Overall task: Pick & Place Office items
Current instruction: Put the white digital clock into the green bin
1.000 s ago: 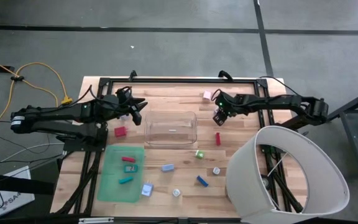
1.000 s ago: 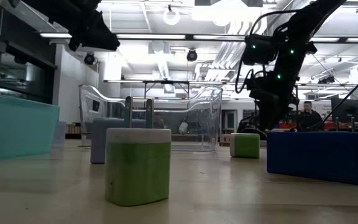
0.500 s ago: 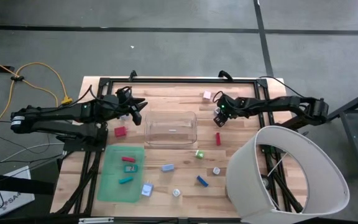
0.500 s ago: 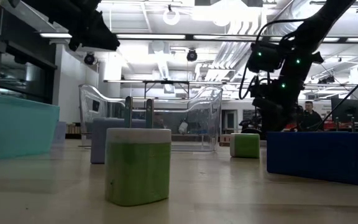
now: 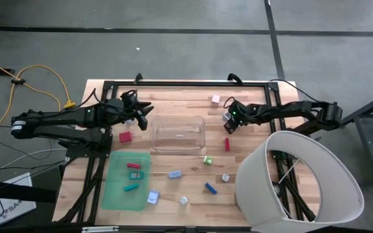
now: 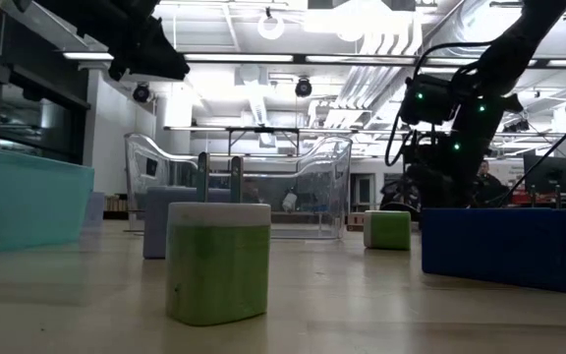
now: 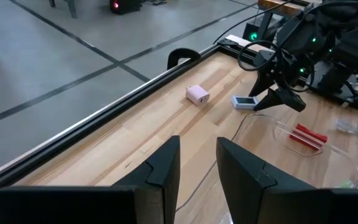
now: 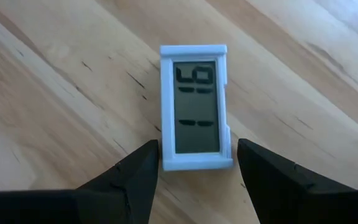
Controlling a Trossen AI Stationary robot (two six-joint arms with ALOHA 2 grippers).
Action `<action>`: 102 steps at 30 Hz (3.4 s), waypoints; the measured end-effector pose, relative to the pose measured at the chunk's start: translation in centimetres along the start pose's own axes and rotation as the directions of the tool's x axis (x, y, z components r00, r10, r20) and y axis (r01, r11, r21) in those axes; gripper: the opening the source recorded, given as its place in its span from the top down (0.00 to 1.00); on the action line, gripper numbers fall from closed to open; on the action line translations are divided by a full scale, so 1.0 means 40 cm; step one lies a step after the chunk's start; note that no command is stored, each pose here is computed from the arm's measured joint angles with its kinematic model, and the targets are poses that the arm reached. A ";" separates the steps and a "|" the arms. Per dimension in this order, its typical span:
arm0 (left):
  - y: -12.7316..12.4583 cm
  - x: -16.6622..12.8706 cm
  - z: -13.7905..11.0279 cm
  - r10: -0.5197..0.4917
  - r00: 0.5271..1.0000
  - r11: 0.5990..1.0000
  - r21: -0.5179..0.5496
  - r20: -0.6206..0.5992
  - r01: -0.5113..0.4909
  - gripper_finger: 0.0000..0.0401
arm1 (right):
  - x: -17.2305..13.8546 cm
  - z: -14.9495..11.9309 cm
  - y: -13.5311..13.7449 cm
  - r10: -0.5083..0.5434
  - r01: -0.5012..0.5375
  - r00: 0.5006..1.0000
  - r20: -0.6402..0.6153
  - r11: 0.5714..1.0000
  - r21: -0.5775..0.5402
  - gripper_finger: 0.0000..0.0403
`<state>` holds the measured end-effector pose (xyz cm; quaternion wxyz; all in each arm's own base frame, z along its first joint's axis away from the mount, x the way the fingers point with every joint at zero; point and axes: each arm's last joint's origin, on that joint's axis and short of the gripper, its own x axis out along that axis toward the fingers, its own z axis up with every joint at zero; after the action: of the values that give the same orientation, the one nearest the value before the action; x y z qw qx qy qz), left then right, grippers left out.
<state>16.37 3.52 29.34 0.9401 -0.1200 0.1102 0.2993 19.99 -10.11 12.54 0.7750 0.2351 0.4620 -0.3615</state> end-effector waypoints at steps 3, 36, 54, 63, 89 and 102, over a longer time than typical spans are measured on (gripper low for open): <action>0.000 0.000 0.000 0.000 1.000 1.000 0.000 0.000 0.000 0.75 | 0.000 -0.001 0.000 -0.001 0.001 1.000 0.001 1.000 0.002 0.48; -0.004 0.000 0.011 -0.014 0.999 1.000 -0.023 0.044 0.015 0.75 | -0.068 0.041 0.026 0.193 -0.187 0.962 0.194 0.981 -0.050 0.65; -0.039 -0.013 0.018 -0.126 0.988 0.991 -0.040 0.086 0.130 0.75 | -0.251 0.072 0.157 0.733 -0.668 0.524 0.435 0.670 -0.324 0.65; -0.082 0.024 -0.001 -0.214 0.976 0.976 0.060 0.037 0.211 0.75 | -0.228 0.076 0.218 0.787 -0.699 0.413 0.458 0.597 -0.395 0.65; -0.158 0.136 -0.035 -0.423 0.906 0.807 0.465 0.025 0.364 0.75 | -0.137 0.065 0.286 0.929 -0.911 0.218 0.300 0.304 -0.278 0.65; -0.158 0.135 -0.035 -0.579 0.815 0.758 0.350 -0.027 0.551 0.75 | -0.152 0.153 0.320 0.927 -0.882 0.360 0.103 0.374 -0.287 0.65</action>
<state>24.23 1.00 27.53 0.9962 0.0298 0.0802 -0.0173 31.39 -4.27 21.15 0.9136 0.3318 0.1853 0.1444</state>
